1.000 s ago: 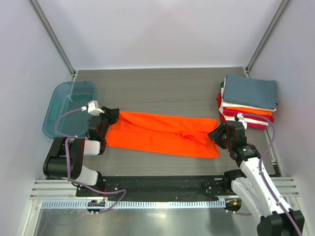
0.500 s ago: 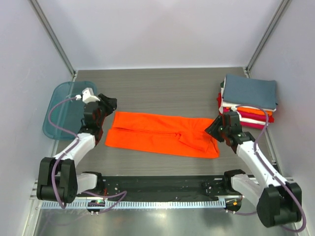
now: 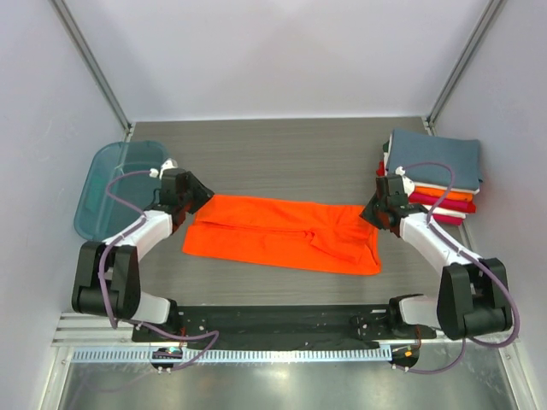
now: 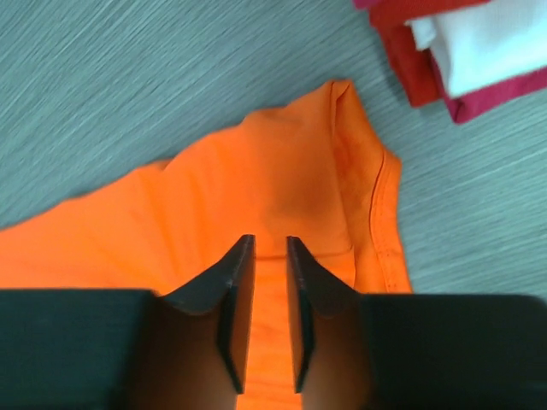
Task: Fold and stack the t-shirts
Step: Fold the tshirt
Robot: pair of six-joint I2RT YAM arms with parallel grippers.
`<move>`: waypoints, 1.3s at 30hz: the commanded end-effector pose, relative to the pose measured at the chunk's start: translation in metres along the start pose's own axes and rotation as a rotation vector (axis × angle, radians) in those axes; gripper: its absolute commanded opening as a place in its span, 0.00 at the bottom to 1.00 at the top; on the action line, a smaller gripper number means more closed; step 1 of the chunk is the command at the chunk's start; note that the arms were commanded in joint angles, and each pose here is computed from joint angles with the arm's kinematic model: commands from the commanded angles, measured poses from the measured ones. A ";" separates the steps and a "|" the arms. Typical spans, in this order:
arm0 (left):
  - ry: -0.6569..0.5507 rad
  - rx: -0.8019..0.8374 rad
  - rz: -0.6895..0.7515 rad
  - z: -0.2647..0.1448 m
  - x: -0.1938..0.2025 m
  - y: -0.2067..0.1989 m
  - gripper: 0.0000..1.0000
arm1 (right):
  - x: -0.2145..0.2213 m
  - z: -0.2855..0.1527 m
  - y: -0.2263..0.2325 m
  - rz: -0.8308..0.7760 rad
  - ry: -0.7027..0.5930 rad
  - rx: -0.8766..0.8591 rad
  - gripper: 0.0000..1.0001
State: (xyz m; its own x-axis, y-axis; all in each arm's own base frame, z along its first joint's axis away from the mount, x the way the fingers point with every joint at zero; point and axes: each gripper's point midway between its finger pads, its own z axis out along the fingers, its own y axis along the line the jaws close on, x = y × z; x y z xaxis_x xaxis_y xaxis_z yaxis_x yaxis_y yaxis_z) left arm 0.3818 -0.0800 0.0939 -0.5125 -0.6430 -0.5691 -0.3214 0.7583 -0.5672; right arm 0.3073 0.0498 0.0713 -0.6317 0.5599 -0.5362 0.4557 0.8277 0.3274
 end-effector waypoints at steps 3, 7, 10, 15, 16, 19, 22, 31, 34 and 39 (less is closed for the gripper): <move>0.077 0.013 -0.021 0.005 0.022 -0.009 0.40 | -0.030 0.019 0.006 0.029 -0.097 0.058 0.22; 0.093 -0.052 -0.039 0.009 0.031 0.009 0.36 | -0.026 0.040 -0.006 0.033 -0.083 0.137 0.01; 0.091 -0.110 -0.063 0.014 0.035 0.026 0.32 | -0.016 0.052 -0.021 0.048 -0.055 0.214 0.01; 0.099 -0.248 -0.118 0.013 0.040 0.063 0.22 | -0.019 0.053 -0.028 0.066 -0.073 0.248 0.01; 0.087 -0.263 -0.126 0.012 0.038 0.067 0.22 | -0.022 0.052 -0.028 0.068 -0.079 0.252 0.01; 0.049 -0.329 -0.136 0.007 0.032 0.084 0.23 | -0.027 0.054 -0.026 0.058 -0.079 0.256 0.01; -0.004 -0.389 -0.125 0.001 0.019 0.093 0.23 | -0.028 0.058 -0.022 0.042 -0.060 0.251 0.01; -0.088 -0.336 -0.041 -0.021 -0.012 0.068 0.30 | -0.040 0.063 0.017 -0.063 -0.022 0.143 0.01; -0.125 -0.291 -0.003 -0.032 -0.020 0.049 0.32 | -0.050 0.052 0.037 -0.098 -0.042 0.104 0.02; -0.108 -0.169 0.028 -0.041 -0.018 0.009 0.32 | -0.051 0.026 0.068 -0.145 -0.077 0.010 0.06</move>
State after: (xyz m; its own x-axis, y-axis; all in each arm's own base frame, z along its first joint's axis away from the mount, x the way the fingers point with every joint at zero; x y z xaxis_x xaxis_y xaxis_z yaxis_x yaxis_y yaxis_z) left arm 0.3466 -0.0463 0.0981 -0.4443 -0.6431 -0.6237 -0.5030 0.7551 -0.4204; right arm 0.3799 0.0603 0.0611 -0.6695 0.4667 -0.5780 0.4491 0.8740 0.1854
